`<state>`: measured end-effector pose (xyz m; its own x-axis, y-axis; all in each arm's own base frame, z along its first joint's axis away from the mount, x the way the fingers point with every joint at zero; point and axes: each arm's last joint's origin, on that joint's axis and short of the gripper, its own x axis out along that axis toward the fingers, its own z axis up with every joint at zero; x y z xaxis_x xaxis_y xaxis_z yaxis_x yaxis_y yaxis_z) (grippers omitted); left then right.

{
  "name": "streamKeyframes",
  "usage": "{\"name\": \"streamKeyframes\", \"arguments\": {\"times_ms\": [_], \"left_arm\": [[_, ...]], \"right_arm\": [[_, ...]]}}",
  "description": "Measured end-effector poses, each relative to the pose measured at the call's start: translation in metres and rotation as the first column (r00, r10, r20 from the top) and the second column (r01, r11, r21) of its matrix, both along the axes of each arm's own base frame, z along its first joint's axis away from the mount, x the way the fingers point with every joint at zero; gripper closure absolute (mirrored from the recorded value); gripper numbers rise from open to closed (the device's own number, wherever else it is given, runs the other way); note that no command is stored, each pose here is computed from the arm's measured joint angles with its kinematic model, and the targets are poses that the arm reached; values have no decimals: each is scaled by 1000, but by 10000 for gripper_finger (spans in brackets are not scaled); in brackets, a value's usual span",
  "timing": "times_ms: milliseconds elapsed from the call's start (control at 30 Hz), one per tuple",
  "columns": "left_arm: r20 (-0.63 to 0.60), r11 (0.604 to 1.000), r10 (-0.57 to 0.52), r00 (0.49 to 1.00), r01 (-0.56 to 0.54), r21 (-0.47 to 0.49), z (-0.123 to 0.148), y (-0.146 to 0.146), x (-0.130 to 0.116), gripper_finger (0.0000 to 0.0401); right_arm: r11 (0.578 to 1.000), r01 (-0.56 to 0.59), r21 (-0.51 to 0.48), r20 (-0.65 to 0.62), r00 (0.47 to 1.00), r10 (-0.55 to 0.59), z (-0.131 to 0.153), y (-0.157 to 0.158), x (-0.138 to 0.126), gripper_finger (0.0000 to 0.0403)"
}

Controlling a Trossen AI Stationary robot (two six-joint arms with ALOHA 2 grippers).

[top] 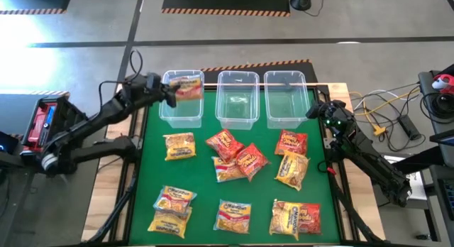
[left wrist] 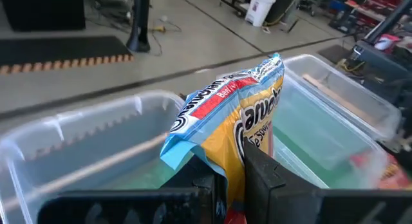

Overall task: Sort Maruchan noodles
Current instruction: Put the top left blue noodle pack into the top left transparent bin

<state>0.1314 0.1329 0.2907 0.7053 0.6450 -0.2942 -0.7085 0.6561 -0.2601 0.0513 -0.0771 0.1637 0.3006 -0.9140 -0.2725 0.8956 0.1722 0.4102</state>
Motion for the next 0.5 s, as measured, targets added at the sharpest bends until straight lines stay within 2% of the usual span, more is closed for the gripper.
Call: {"name": "streamKeyframes", "arguments": {"times_ms": [300,500], "left_arm": [[-83,995,74,994,-68,72,-13,40,-6,375],[-88,996,59,994,-53,75,-21,62,-14,368]], "right_arm": [[1000,0,0,0,1000,0,0,0,0,195],[1000,0,0,0,1000,0,0,0,0,195]]}}
